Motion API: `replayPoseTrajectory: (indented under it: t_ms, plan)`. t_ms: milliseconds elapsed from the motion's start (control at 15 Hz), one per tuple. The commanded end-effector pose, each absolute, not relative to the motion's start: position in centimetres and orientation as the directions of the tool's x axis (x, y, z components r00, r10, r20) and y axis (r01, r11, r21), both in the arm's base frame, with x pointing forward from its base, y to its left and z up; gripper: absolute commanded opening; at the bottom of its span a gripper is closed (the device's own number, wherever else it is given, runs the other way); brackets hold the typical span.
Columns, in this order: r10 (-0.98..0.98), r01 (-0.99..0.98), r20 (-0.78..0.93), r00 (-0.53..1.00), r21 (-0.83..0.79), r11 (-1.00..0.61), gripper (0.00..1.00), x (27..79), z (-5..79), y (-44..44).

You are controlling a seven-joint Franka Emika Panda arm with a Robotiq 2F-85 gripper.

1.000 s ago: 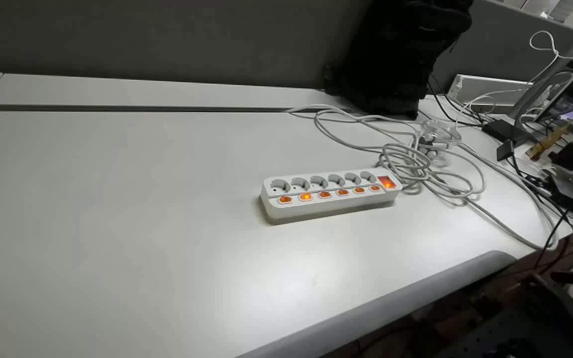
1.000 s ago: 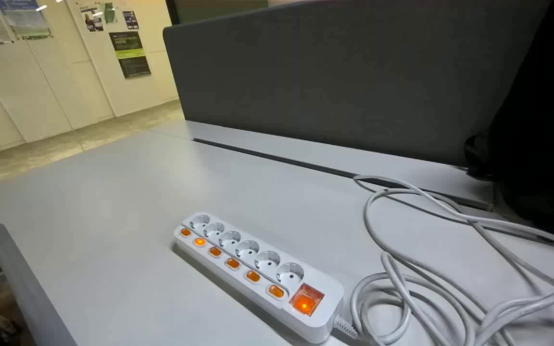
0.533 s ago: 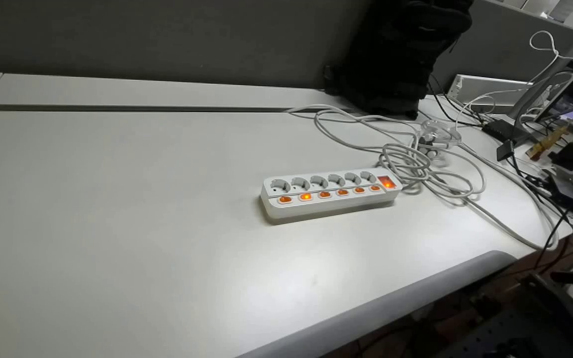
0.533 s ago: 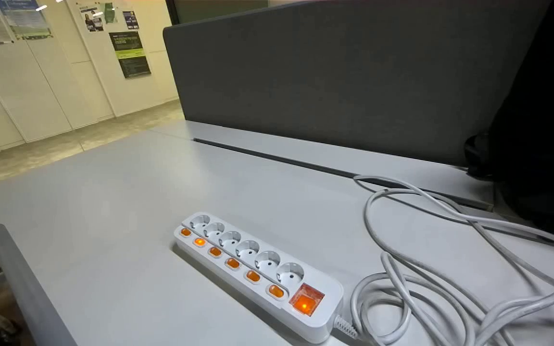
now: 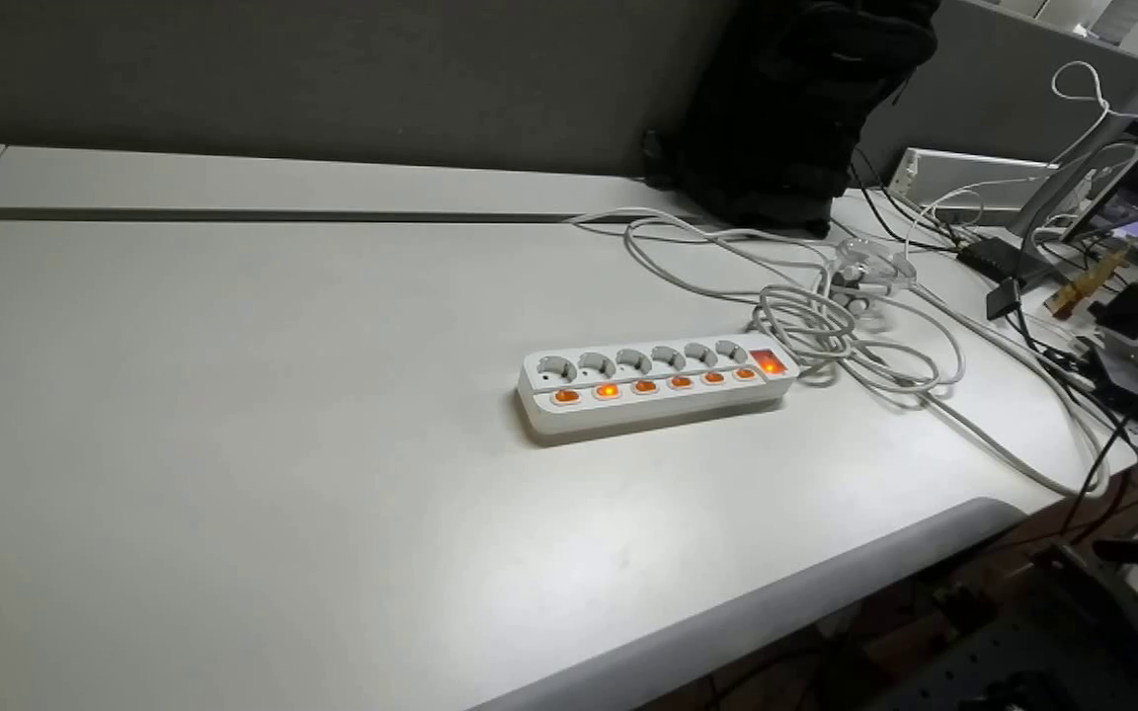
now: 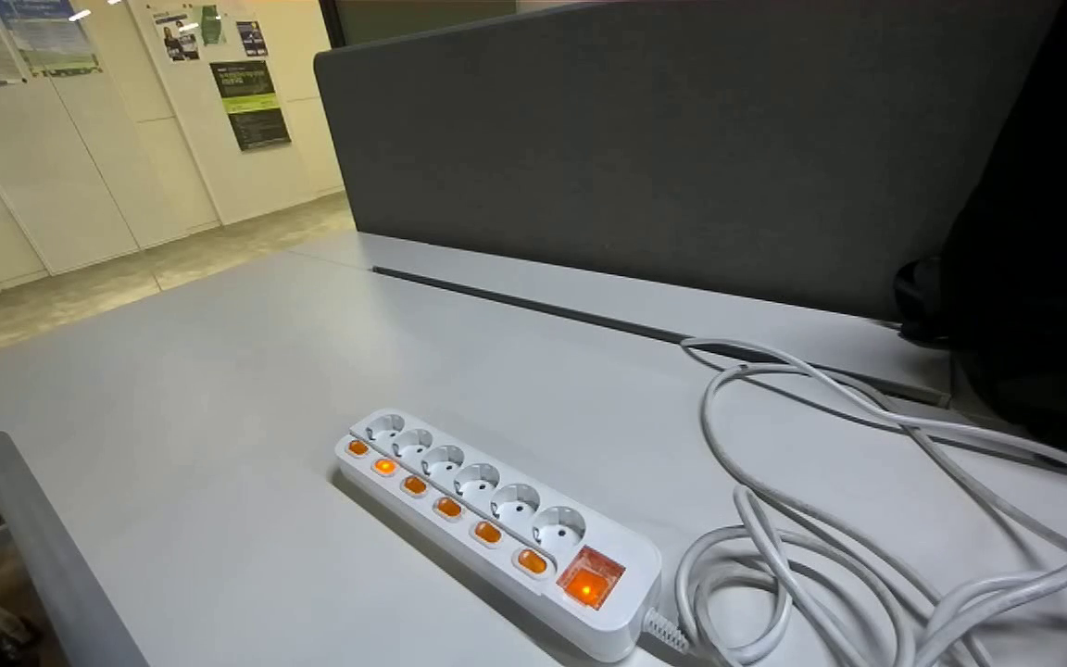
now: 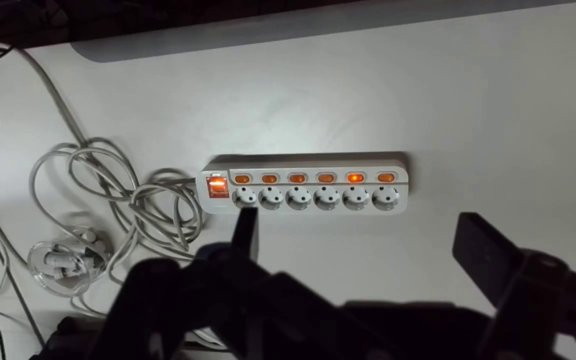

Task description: Turn on the second last switch to the right

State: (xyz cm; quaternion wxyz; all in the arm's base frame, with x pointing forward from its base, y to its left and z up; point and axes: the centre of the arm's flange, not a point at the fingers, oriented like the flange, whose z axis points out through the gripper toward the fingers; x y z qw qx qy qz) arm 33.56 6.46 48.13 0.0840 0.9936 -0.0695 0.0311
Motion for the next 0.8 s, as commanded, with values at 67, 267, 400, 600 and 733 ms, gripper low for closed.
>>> replayPoseTrajectory:
  t_ms: [67,267,400,600,733]
  plan:
    - [-0.188,-0.209,0.143,0.972,0.150,-0.966,1.00,36.1,46.0,4.2]
    - [-0.227,-0.248,0.155,0.961,0.134,-0.959,1.00,38.4,43.5,1.8]
    - [-0.237,-0.256,0.138,0.962,0.139,-0.957,1.00,40.0,41.6,0.6]
    - [-0.185,-0.195,0.076,0.980,0.149,-0.969,1.00,42.1,38.6,-0.6]
    - [-0.121,-0.121,0.010,0.993,0.141,-0.983,1.00,43.2,36.5,-1.0]
